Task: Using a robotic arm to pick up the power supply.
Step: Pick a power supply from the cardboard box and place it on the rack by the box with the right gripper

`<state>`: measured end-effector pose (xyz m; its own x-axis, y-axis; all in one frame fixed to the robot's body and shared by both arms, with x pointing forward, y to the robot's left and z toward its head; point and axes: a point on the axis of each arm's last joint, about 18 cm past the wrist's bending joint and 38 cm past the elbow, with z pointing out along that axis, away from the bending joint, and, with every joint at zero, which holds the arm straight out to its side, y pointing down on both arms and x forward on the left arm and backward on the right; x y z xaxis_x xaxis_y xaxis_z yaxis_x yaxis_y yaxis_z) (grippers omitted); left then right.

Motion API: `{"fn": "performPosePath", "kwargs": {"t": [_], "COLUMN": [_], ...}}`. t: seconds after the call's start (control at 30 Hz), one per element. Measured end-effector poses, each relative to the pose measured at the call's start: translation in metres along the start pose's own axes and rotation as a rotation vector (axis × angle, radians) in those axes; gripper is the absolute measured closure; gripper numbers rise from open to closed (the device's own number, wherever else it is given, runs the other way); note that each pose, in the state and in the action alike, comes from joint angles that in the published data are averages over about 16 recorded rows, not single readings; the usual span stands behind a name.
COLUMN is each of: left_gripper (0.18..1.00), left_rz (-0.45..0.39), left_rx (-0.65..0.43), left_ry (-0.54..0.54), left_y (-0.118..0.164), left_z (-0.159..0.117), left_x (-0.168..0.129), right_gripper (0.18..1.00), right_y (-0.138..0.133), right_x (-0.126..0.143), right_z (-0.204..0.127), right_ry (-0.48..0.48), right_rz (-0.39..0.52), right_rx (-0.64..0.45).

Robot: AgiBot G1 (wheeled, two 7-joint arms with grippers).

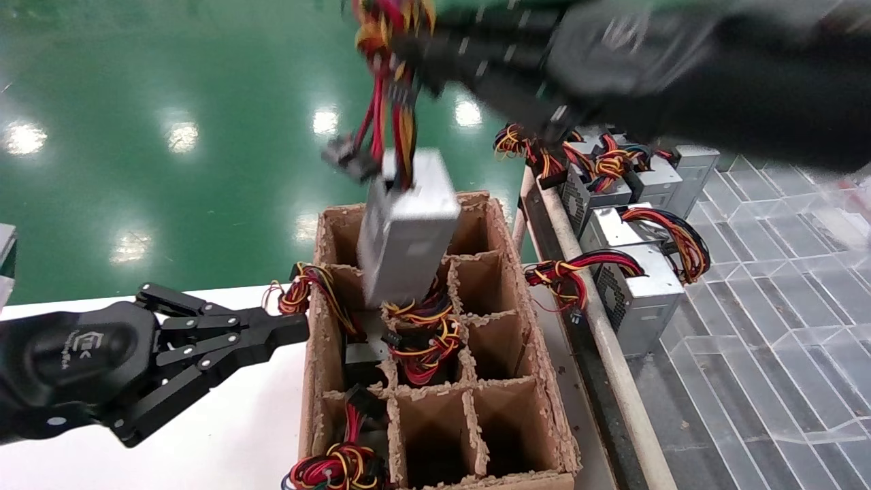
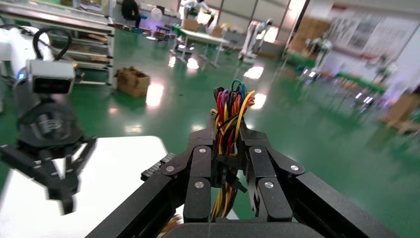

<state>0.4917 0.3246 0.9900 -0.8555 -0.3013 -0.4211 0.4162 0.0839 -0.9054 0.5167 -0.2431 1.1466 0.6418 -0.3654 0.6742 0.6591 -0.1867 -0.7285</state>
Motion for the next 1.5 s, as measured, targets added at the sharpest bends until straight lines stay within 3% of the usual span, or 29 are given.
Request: {"fn": "performPosePath", "kwargs": {"t": [0.2,0.47,0.73,1.13,1.5], "left_gripper": [0.993,0.993,0.993,0.993,0.993], "left_rz": [0.000,0.000,0.000,0.000,0.000], "left_rx": [0.000,0.000,0.000,0.000,0.000], "left_ry": [0.000,0.000,0.000,0.000,0.000], "left_y": [0.000,0.000,0.000,0.000,0.000], "left_z": [0.000,0.000,0.000,0.000,0.000], "left_x": [0.000,0.000,0.000,0.000,0.000], "right_gripper": [0.922,0.922,0.923,0.923,0.923], "right_y": [-0.034,-0.059,-0.076,-0.086,-0.050], "right_x": [0.022,0.050,0.083,0.141,0.172], "right_z": [-0.023,-0.057,-0.095,-0.160,-0.202], "right_ry": [0.034,0.093,0.191,0.395,0.446], "right_rz": [-0.221,-0.523,-0.722,-0.822,-0.775], "right_rx": [-0.028,-0.160,-0.323,-0.569,-0.790]}}
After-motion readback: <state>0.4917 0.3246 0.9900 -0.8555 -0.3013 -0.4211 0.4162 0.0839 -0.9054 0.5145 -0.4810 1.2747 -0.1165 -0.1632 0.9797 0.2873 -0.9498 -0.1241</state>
